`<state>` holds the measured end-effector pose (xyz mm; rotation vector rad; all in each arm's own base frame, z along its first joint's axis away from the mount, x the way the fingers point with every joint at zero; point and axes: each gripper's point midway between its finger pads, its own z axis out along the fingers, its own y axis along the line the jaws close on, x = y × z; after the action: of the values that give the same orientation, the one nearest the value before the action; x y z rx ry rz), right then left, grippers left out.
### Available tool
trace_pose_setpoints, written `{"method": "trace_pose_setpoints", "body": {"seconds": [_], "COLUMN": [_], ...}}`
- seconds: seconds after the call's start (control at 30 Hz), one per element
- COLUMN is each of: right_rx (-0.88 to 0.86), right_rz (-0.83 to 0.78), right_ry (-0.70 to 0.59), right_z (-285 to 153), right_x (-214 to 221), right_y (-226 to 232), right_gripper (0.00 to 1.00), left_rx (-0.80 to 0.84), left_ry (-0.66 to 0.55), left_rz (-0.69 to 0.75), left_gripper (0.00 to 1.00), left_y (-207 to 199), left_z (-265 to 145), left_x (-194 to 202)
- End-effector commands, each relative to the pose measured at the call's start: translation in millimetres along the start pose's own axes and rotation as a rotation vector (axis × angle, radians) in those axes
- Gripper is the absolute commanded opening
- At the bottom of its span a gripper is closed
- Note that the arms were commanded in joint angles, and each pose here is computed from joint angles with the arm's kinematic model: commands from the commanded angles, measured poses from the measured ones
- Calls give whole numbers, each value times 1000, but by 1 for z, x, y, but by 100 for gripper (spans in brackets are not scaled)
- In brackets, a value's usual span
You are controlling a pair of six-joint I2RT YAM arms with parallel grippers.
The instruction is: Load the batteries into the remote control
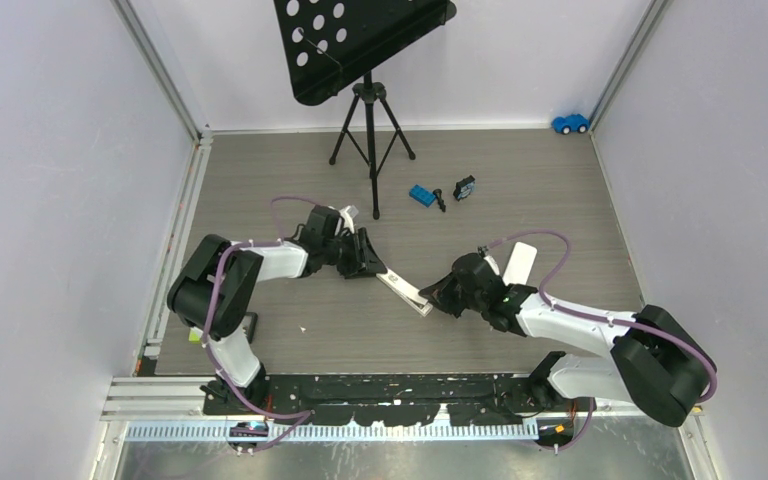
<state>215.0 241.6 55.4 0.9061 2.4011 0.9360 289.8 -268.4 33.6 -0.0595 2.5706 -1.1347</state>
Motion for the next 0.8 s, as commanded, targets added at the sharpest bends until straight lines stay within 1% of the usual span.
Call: {"method": "trace_pose_setpoints", "body": {"seconds": [0.0,0.1,0.17,0.43,0.63,0.7,0.77], "right_rx": [215,200,194,187,165,160,161], "right_rz": [-49,-59,-64,-84,-104,-115,-128], "right_ry": [25,25,26,-2,-53,-59,-58], "right_z": [1,1,0,-5,-22,-26,-29], "right_x": [6,5,5,-2,-13,-15,-15], "right_y": [-65,-59,-56,-52,-47,-47,-48], "right_gripper": [1,1,4,23,43,46,47], "left_rx": [-103,-161,-190,-294,-330,-338,-347], "left_ry": [62,81,91,131,142,144,142], "left_rz": [36,50,54,42,35,35,37], "left_gripper": [42,38,36,36,36,36,36], "left_y": [26,37,44,68,78,80,82], "left_z": [7,8,9,8,10,10,10], "left_x": [23,31,34,49,53,54,54]}}
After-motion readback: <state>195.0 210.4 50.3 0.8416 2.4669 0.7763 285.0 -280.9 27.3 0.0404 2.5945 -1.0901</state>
